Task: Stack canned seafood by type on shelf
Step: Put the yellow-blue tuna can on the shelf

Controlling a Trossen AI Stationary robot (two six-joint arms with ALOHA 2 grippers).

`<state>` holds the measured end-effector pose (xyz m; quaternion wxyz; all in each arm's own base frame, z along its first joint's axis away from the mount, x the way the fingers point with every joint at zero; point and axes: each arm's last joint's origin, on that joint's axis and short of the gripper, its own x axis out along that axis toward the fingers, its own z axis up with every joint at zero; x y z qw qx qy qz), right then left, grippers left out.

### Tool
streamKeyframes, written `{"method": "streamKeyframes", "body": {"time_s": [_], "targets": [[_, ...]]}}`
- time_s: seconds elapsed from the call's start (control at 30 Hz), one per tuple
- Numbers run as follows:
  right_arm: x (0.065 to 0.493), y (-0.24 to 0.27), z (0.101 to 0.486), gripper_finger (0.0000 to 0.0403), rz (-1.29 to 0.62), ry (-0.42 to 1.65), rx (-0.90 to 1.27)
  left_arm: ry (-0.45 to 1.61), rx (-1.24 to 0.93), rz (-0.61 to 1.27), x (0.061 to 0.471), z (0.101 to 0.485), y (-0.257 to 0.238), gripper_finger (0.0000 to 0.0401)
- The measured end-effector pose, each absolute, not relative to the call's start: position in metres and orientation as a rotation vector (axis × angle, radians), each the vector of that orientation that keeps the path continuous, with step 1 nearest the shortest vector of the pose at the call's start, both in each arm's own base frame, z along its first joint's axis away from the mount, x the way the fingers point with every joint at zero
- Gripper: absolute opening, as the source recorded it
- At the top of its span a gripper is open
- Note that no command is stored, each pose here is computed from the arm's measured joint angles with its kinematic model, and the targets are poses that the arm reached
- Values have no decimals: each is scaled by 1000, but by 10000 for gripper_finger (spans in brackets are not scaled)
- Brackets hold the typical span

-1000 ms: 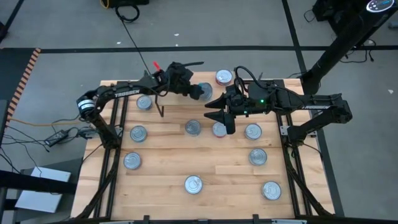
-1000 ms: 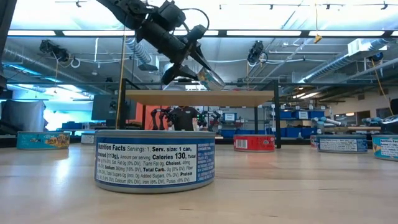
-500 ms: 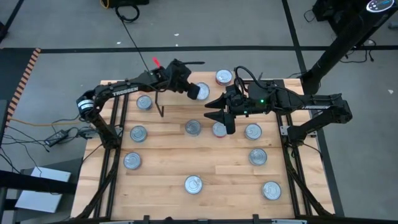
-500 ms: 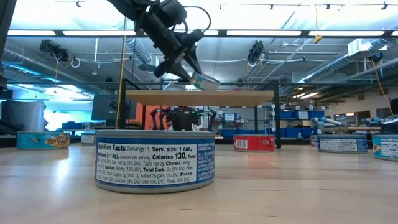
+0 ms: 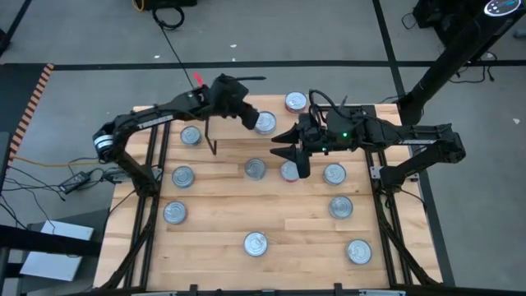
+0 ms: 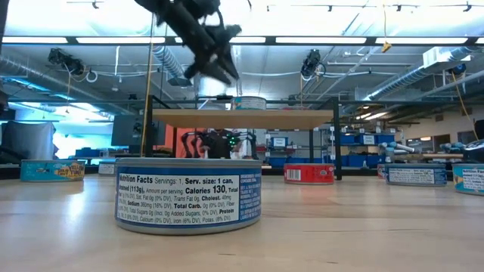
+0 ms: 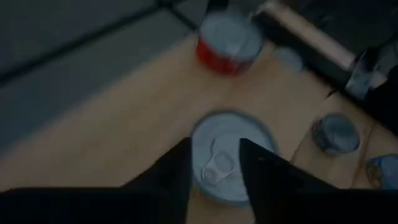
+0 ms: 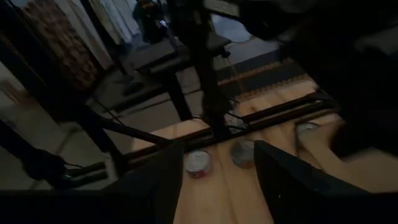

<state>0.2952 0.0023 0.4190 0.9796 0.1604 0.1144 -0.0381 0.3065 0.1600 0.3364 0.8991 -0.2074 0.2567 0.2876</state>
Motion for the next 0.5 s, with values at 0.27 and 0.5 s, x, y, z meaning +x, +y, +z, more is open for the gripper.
{"method": "streamKeyframes", "body": {"time_s": [0.27, 0.5], "targets": [[292, -4, 408, 89, -124, 343, 209, 347, -255, 534, 298, 380, 125, 10], [290, -10, 401, 10, -167, 415, 160, 268, -163, 427, 309, 373, 94, 3]]}}
